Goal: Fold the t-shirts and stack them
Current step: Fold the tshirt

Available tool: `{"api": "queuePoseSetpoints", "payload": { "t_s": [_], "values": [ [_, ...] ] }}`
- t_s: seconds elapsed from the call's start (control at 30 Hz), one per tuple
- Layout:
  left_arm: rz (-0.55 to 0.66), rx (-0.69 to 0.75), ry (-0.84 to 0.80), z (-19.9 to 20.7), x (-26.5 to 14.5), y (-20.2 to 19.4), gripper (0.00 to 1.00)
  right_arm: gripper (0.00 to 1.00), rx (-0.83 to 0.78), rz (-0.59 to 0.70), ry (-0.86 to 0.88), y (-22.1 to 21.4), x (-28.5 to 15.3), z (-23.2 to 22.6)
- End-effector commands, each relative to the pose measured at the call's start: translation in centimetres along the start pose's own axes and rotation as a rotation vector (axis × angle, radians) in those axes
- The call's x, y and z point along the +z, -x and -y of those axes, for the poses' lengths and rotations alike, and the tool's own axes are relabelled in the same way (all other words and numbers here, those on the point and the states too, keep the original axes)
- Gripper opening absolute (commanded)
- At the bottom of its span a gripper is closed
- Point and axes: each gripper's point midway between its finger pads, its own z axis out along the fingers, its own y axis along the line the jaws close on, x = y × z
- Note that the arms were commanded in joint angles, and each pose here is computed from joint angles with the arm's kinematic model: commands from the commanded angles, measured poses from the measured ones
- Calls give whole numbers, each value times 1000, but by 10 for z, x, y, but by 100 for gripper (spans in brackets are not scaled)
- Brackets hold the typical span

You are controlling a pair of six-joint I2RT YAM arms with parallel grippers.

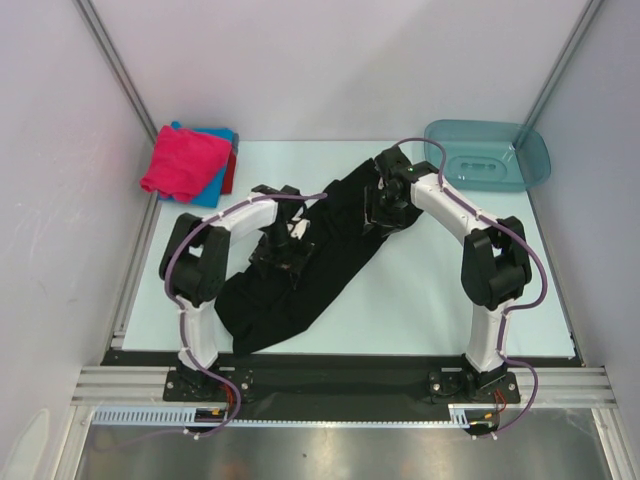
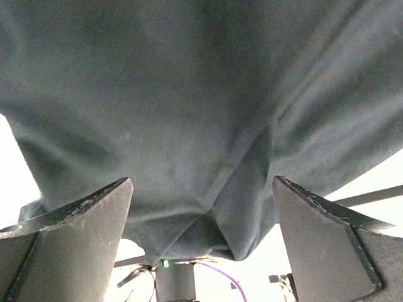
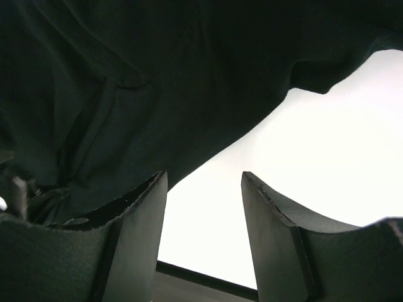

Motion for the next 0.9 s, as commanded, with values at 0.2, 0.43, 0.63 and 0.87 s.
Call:
{"api": "queuePoseSetpoints", "payload": {
  "t_s": [0.2,0.43,0.63,0.87],
  "values": [
    [-112,72,-62,15,28,5,100,57,5,60,-44,10,-22,4],
    [-233,114,-176,52,41,-8,100,57,35,96,-69,15,-32,13],
    [-252,219,-210,96,39,-15,100,57,64,117,-95,19,-41,24],
    [-179,258,-273,129,34,1,100,57,72,112,-118,13,-47,34]
  ]
}}
